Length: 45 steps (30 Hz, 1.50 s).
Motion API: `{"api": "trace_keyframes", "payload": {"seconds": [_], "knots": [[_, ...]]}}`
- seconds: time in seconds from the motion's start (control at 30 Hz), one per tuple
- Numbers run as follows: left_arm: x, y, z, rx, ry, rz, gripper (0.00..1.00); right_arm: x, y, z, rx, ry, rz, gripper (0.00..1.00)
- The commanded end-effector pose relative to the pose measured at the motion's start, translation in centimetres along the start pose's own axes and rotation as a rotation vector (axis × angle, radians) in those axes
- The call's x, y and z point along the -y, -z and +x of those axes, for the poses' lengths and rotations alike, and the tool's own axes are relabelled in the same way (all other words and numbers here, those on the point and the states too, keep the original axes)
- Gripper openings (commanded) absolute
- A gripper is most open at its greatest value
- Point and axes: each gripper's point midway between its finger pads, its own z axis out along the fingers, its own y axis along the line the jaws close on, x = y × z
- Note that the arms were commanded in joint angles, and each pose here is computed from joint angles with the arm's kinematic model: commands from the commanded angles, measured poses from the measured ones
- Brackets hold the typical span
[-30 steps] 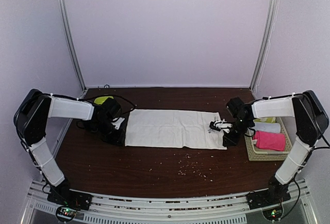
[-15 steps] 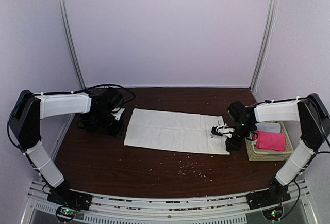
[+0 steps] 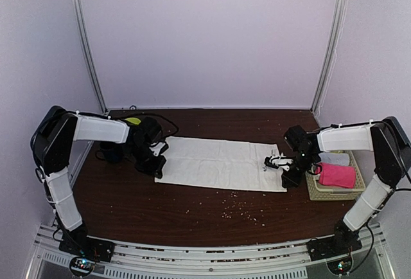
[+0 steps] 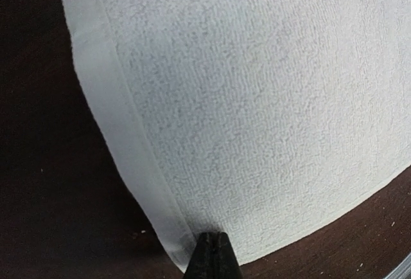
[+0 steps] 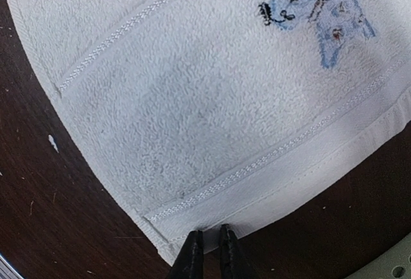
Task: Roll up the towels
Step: Move the towel to the center of the board.
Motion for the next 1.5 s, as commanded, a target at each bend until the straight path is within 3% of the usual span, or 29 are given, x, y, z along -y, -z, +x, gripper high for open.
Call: {"api": "trace_keyframes", "payload": {"seconds": [0.0, 0.37, 0.53, 0.6, 0.67, 0.7, 0.8, 1.0, 1.2, 1.47], "knots": [[-1.6, -0.5, 5.3, -0.114, 0.053, -0.047, 0.00, -0.2, -0.5, 1.3, -0.056, 0.004, -0.017, 0.12], [-2.3, 1.0, 15.5, -0.194, 0.206, -0.078, 0.00, -4.7, 0.6, 1.6, -0.059, 0.141, -0.153, 0.12], [-1.9, 1.9, 17.3, -0.194, 0.243, -0.051, 0.00, -6.2, 1.3, 2.2, -0.100, 0.211, -0.191, 0.12], [-0.5, 3.1, 16.1, -0.160, 0.233, 0.007, 0.00, -6.1, 2.1, 1.6, -0.084, 0.209, -0.189, 0.14], [0.9, 5.1, 13.5, -0.085, 0.189, 0.053, 0.04, -5.8, 3.5, 0.6, -0.053, 0.206, -0.181, 0.26], [1.5, 6.2, 12.1, -0.046, 0.159, 0.071, 0.11, -5.6, 4.3, 0.0, -0.035, 0.210, -0.176, 0.41], [2.2, 8.8, 8.3, 0.024, 0.078, 0.063, 0.34, -4.4, 7.0, -2.1, 0.023, 0.198, -0.172, 0.51], [-2.1, 9.7, 1.4, 0.130, 0.101, -0.029, 0.42, 1.9, 9.4, -7.1, 0.180, -0.015, -0.135, 0.46], [-6.6, 8.1, -3.5, 0.182, 0.145, -0.122, 0.45, 7.7, 7.1, -9.8, 0.216, -0.153, -0.087, 0.44], [-9.6, 5.0, -4.4, 0.158, 0.197, -0.080, 0.47, 8.7, 2.3, -12.7, 0.205, -0.214, -0.224, 0.43]]}}
